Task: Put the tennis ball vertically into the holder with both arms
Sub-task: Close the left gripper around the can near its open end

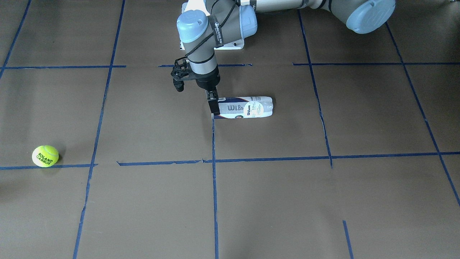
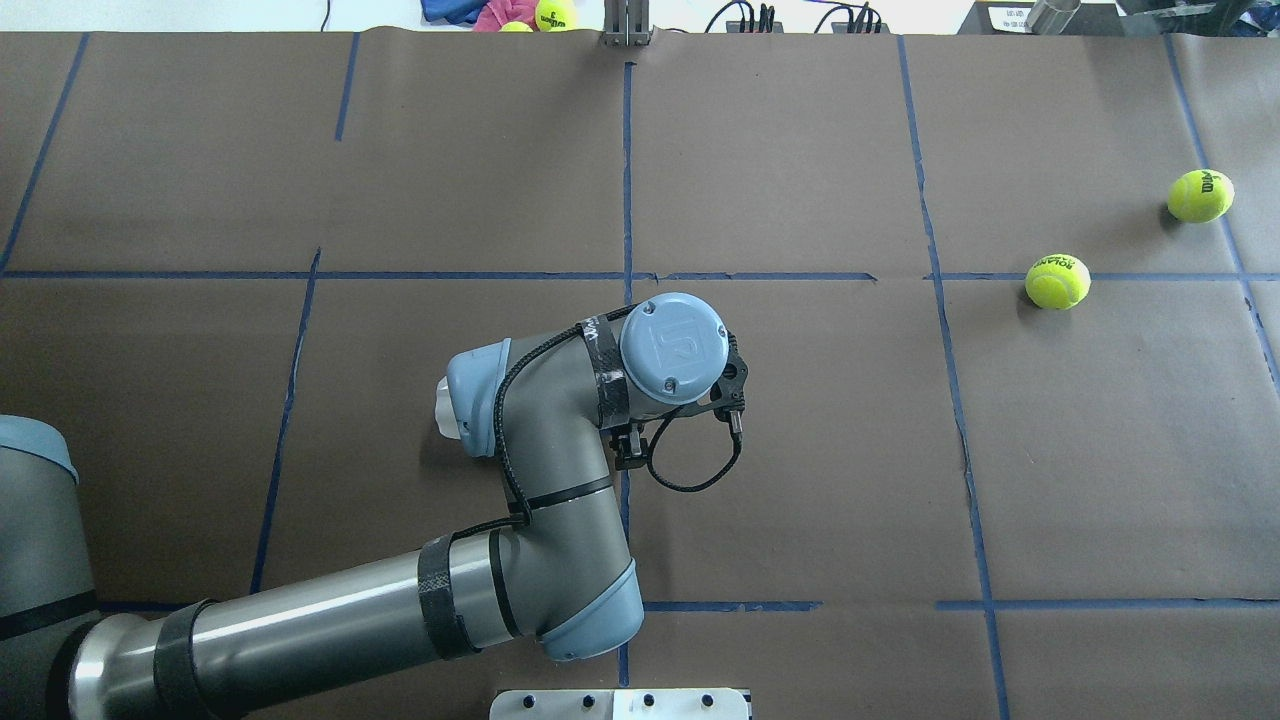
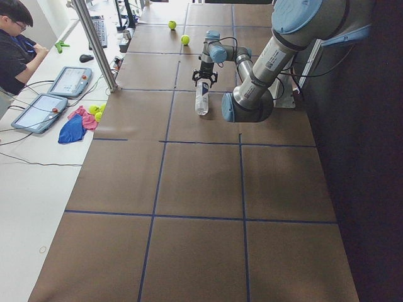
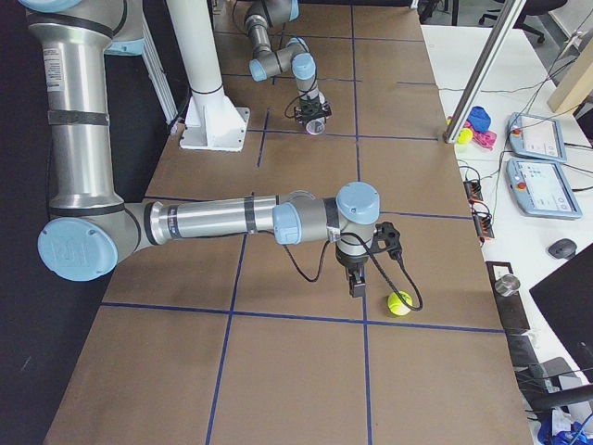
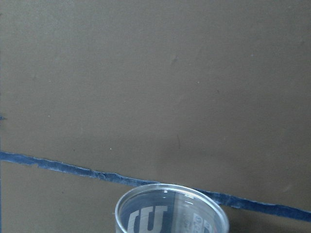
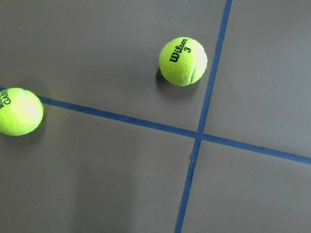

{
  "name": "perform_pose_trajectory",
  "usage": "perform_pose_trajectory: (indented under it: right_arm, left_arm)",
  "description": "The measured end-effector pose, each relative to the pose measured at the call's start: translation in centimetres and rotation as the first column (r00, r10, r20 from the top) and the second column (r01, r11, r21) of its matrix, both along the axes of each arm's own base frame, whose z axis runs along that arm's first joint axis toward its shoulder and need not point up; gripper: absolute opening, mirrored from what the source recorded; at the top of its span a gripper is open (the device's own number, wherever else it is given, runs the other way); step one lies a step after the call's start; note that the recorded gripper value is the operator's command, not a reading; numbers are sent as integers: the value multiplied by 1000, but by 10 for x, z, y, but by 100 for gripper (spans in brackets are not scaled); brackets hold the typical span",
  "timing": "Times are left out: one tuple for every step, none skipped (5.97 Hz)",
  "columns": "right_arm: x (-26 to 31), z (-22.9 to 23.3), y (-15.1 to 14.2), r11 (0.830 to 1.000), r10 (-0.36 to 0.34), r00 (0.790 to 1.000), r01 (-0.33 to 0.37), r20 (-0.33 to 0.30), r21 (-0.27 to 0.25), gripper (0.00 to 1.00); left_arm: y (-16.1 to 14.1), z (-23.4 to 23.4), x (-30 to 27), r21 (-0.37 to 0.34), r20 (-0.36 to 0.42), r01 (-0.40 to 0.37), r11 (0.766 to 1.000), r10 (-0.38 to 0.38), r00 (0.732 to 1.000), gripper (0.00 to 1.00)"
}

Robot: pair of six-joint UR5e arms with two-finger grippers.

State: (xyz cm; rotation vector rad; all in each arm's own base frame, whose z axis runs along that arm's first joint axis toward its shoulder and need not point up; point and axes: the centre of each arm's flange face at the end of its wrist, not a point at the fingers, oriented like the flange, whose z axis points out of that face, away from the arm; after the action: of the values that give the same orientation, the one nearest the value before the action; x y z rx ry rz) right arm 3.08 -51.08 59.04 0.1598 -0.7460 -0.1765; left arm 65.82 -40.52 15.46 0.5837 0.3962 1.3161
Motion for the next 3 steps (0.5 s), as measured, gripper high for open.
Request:
perform_pose_trajectory:
  right_arm:
    - [0,0,0,1000,0,1000,0,0,-1,100]
    - [0,0,0,1000,0,1000,0,0,0,100]
    - [0,0,0,1000,1,1000,-1,0,0,100]
  left_arm:
    - [0,7,2,-3,7,-1,1000,1,1000,96]
    - [0,11,3,-5,11,-2,1000,2,1000,92]
    - [0,13,3,-6,13,-2,1000,2,1000,92]
